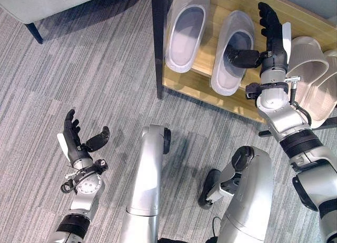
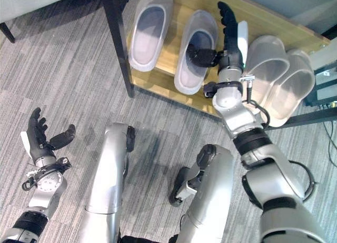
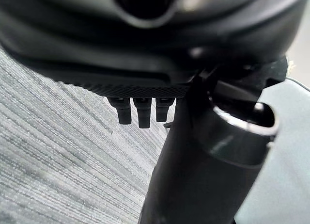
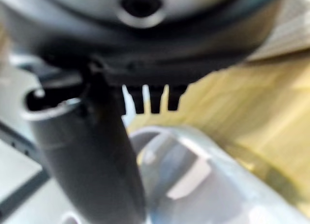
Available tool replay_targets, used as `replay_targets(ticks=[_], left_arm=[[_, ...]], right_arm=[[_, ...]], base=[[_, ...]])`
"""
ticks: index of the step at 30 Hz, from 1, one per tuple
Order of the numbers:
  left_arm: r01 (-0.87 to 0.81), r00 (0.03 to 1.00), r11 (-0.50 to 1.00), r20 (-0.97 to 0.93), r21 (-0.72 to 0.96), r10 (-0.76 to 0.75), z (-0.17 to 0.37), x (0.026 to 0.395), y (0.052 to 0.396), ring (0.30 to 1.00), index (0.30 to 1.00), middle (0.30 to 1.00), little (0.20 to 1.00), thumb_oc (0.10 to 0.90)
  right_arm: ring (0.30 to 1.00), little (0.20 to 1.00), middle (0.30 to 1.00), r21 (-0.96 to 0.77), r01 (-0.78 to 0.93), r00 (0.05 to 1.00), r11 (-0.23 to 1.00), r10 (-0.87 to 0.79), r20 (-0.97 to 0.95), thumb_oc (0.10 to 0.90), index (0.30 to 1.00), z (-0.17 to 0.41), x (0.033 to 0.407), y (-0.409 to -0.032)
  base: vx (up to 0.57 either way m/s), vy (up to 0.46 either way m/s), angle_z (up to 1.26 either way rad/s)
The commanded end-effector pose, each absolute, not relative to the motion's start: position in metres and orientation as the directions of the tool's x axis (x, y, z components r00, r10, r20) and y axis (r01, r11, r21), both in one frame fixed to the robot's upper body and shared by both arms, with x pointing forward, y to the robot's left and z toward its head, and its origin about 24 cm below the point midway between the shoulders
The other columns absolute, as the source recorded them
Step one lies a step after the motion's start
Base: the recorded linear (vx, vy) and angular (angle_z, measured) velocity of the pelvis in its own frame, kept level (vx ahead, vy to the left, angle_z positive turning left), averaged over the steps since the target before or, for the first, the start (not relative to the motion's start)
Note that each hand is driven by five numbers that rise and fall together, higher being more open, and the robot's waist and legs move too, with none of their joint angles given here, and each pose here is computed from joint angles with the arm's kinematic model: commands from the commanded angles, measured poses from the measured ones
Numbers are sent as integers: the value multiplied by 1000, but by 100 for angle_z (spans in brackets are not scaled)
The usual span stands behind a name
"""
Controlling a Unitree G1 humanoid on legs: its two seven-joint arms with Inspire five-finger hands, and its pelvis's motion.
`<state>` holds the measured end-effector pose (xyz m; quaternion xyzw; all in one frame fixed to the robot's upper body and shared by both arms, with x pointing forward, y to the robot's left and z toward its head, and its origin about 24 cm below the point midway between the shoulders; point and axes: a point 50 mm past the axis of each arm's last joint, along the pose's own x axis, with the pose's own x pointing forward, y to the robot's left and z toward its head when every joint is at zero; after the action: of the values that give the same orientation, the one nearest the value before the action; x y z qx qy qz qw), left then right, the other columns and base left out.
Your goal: Arrange the slippers neatly on the shoe rack.
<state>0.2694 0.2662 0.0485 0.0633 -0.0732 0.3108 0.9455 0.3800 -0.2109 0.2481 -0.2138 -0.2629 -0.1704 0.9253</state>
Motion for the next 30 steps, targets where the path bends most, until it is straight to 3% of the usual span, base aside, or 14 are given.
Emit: replay_targets(ticks=[1, 9, 17, 30], left_arm=[[-596, 785, 801, 255, 63, 564, 61, 265, 274, 900, 900, 900, 900, 800], [-590, 793, 800, 257, 105, 551, 57, 264, 271, 900, 900, 900, 900, 800], [-598, 786, 792, 288, 128, 547, 58, 260, 270, 900, 900, 900, 900, 800], [-603, 786, 784, 278, 149, 552, 51, 260, 263, 900, 900, 900, 900, 800]], right_arm=[[900, 900, 900, -161, 564, 588, 810, -257, 767, 800, 900, 305, 360, -222], [900, 900, 900, -84, 664, 489, 743, -347, 800, 800, 900, 298, 350, -228], [900, 900, 900, -56, 628, 414, 776, -272, 869, 800, 900, 289, 326, -218], [900, 900, 900, -60, 489, 517, 870, -235, 823, 800, 900, 244, 314, -188]], base=[[0, 0, 0], [0, 0, 0], [0, 0, 0], [0, 0, 0]])
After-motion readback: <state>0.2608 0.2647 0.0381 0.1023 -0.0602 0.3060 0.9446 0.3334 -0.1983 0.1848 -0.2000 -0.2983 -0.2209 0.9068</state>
